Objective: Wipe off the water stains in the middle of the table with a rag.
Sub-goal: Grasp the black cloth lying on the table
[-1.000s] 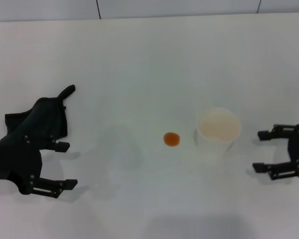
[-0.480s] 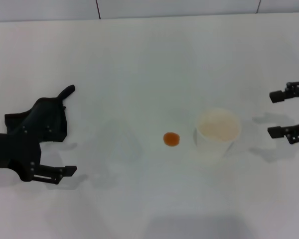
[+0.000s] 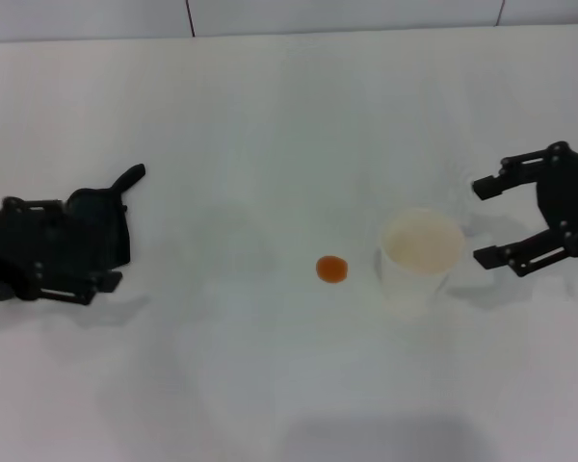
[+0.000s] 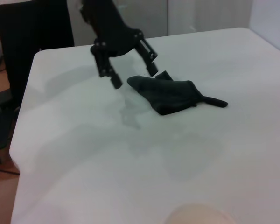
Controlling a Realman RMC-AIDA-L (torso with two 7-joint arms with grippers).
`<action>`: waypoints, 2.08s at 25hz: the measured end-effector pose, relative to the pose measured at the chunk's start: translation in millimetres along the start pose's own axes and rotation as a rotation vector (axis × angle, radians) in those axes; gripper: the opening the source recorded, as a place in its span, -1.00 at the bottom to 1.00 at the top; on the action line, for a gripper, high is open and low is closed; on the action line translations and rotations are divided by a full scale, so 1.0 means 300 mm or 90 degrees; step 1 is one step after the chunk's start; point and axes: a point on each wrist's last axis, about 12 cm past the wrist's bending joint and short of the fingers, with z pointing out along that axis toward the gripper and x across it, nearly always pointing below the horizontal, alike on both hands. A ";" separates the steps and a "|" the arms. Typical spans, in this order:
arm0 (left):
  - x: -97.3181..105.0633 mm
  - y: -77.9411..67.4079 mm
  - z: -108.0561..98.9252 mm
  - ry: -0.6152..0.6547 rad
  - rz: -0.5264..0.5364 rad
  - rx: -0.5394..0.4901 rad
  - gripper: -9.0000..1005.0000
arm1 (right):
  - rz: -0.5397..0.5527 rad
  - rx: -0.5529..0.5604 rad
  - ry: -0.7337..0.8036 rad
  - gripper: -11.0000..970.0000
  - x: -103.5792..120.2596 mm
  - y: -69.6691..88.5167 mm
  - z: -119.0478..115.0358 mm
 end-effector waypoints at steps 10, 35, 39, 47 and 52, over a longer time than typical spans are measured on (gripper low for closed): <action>0.010 0.025 -0.039 0.042 -0.046 -0.030 0.76 | -0.025 -0.016 -0.026 0.74 -0.064 -0.007 0.038; 0.044 0.122 -0.045 0.076 -0.277 -0.149 0.72 | -0.036 -0.035 -0.046 0.74 -0.095 0.002 0.083; 0.048 0.127 0.001 0.099 -0.285 -0.146 0.64 | -0.035 -0.037 -0.046 0.74 -0.096 0.002 0.086; 0.042 0.134 0.039 0.113 -0.296 -0.154 0.42 | -0.039 -0.043 -0.043 0.74 -0.097 0.004 0.096; 0.038 0.133 0.065 0.122 -0.296 -0.157 0.37 | -0.040 -0.039 -0.040 0.74 -0.098 0.001 0.100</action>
